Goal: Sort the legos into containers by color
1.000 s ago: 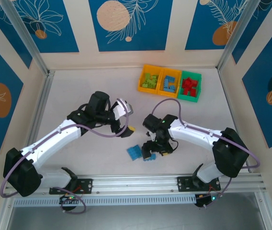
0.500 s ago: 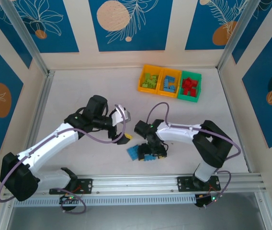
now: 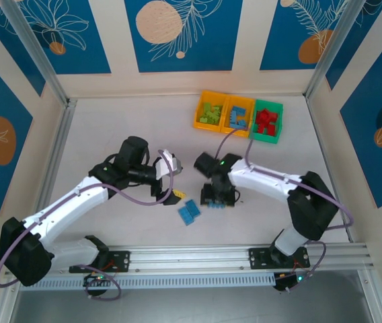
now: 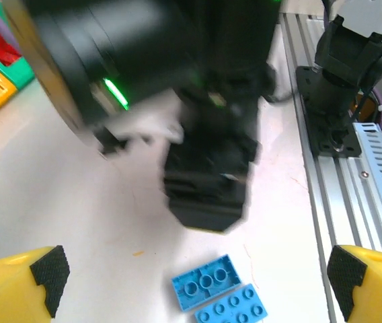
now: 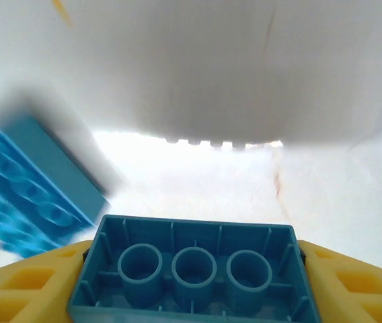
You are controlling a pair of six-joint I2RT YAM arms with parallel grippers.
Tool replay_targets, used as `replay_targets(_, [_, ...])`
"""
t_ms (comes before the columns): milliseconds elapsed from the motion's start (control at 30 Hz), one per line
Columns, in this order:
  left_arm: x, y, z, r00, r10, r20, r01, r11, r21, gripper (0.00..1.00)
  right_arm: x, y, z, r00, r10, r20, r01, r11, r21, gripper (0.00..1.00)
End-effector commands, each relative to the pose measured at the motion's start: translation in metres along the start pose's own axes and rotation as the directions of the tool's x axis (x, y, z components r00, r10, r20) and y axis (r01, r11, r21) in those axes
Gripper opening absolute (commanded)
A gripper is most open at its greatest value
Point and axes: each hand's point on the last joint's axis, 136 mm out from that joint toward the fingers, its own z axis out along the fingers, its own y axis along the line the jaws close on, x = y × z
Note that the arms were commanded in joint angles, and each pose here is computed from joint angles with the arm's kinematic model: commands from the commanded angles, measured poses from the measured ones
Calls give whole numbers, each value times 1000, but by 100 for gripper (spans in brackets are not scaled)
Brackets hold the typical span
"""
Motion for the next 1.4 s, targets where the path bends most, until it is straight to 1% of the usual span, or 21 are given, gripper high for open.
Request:
replay_targets(0, [-12,13,1,998,47,43,-45,998,-36,100,-74,-8,-39,979,129,158,-117,990,-83,53])
replay_targets(33, [-12,17,2,998,52,43,-50,997,-54,100,-100,-10,-45,968,165,189,-146,983,-108,53])
replay_targets(100, [-13,27,2,998,45,36,-42,994,-99,100,-145,-16,-53,947,236,216,-210,968,-137,52])
replay_targets(200, [-9,47,-2,1000,13,2,-12,977,-213,100,-208,-19,-63,926,259,273,-226,963,-148,52])
replay_targets(300, [-6,70,-9,998,-55,-16,47,943,-330,100,-258,-28,-61,910,302,285,-269,952,-149,52])
replay_targets(367, [-8,78,-14,995,-100,-13,89,927,-365,100,-284,-36,-58,897,334,289,-301,941,-152,51])
replay_targets(467, [-10,86,-18,985,-171,22,166,903,-397,100,-319,-45,-62,872,359,332,-321,933,-165,51])
replay_targets(600, [-6,107,-26,945,-316,81,315,822,-475,100,-353,-58,-66,844,399,358,-350,916,-195,51])
replay_targets(667, [-6,111,-25,935,-345,88,343,807,-481,100,-365,-65,-66,836,419,355,-362,906,-217,52])
replay_targets(733, [-5,118,-26,929,-359,89,353,788,-504,100,-375,-67,-69,830,431,353,-359,898,-254,55])
replay_targets(800, [-1,127,-29,913,-396,95,380,745,-548,100,-382,-73,-74,822,443,359,-361,892,-273,61])
replay_targets(833, [1,130,-29,908,-409,89,386,735,-558,100,-384,-75,-77,819,445,363,-360,890,-280,64])
replay_targets(900, [3,132,-25,902,-427,67,391,739,-549,100,-389,-77,-85,812,452,370,-349,883,-314,72])
replay_targets(967, [1,127,-17,897,-440,49,402,764,-505,100,-393,-74,-94,816,451,363,-322,875,-362,81])
replay_targets(1000, [0,125,-13,890,-452,50,418,770,-481,100,-393,-72,-99,818,448,361,-308,871,-382,87])
replay_targets(1033, [-1,124,-9,883,-466,54,437,774,-458,100,-393,-70,-104,820,446,358,-300,868,-396,90])
replay_targets(1100, [-3,119,-2,867,-494,58,472,780,-411,100,-390,-64,-118,825,439,356,-273,861,-428,92])
replay_targets(1233, [0,114,9,845,-533,32,501,772,-391,100,-371,-56,-145,840,439,318,-258,840,-478,92])
replay_targets(1300, [3,104,16,846,-534,-13,487,782,-389,100,-349,-49,-152,864,432,260,-263,826,-498,91])
replay_targets(1367, [5,91,25,852,-520,-62,465,806,-365,100,-321,-39,-161,890,411,196,-260,813,-522,91])
